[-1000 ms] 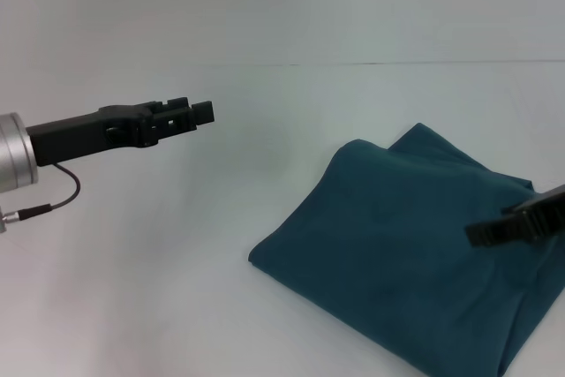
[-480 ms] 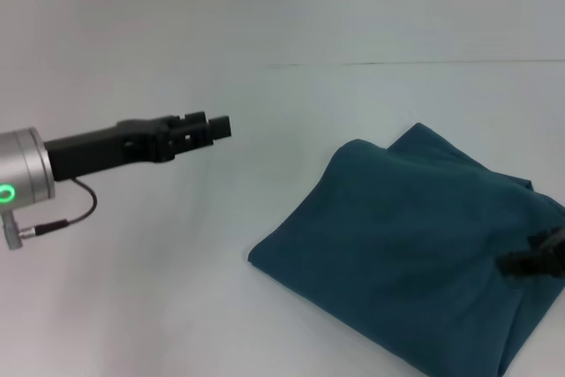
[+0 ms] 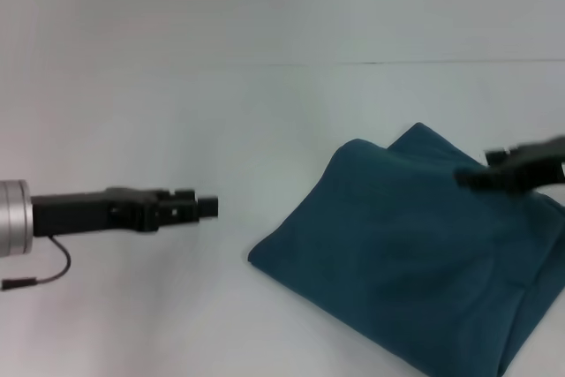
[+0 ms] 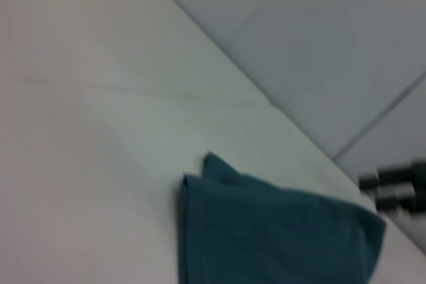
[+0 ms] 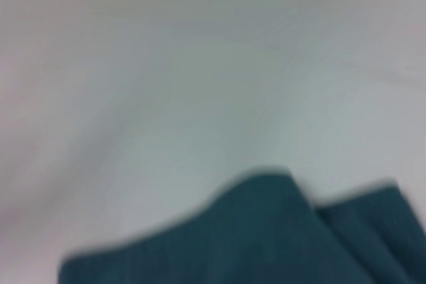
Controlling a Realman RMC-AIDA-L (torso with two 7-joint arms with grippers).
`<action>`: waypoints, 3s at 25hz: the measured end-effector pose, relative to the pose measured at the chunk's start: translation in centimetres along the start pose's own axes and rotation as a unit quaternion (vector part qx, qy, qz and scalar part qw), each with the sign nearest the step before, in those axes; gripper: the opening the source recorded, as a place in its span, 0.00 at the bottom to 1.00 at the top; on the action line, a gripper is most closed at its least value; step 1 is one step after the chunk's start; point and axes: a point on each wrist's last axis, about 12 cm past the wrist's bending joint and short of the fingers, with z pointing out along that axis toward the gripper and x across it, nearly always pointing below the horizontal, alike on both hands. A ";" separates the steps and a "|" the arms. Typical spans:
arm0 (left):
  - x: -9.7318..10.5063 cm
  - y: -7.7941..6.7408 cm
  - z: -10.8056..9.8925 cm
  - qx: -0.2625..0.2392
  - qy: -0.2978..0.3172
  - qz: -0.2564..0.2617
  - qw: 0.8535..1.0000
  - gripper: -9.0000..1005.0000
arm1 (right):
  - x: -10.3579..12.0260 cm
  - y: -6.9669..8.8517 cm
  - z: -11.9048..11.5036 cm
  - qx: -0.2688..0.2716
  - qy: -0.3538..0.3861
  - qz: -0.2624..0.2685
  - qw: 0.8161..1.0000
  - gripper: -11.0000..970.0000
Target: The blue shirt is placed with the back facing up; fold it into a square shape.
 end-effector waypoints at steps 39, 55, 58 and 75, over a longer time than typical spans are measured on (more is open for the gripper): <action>0.2 1.2 7.2 -0.030 0.122 -0.072 0.990 0.58 | -1.6 -3.0 7.4 0.049 -0.141 -0.100 0.984 0.62; 0.5 0.7 8.7 -0.027 0.136 -0.021 0.990 0.58 | -1.3 -3.4 7.9 0.058 -0.135 -0.096 0.985 0.62; 0.1 1.0 8.3 -0.036 0.130 0.012 0.991 0.58 | -1.2 -3.5 7.9 0.060 -0.135 -0.093 0.985 0.62; -0.9 -0.7 7.1 -0.023 0.141 0.255 0.956 0.59 | -2.8 -4.1 8.6 0.078 -0.144 -0.071 0.984 0.62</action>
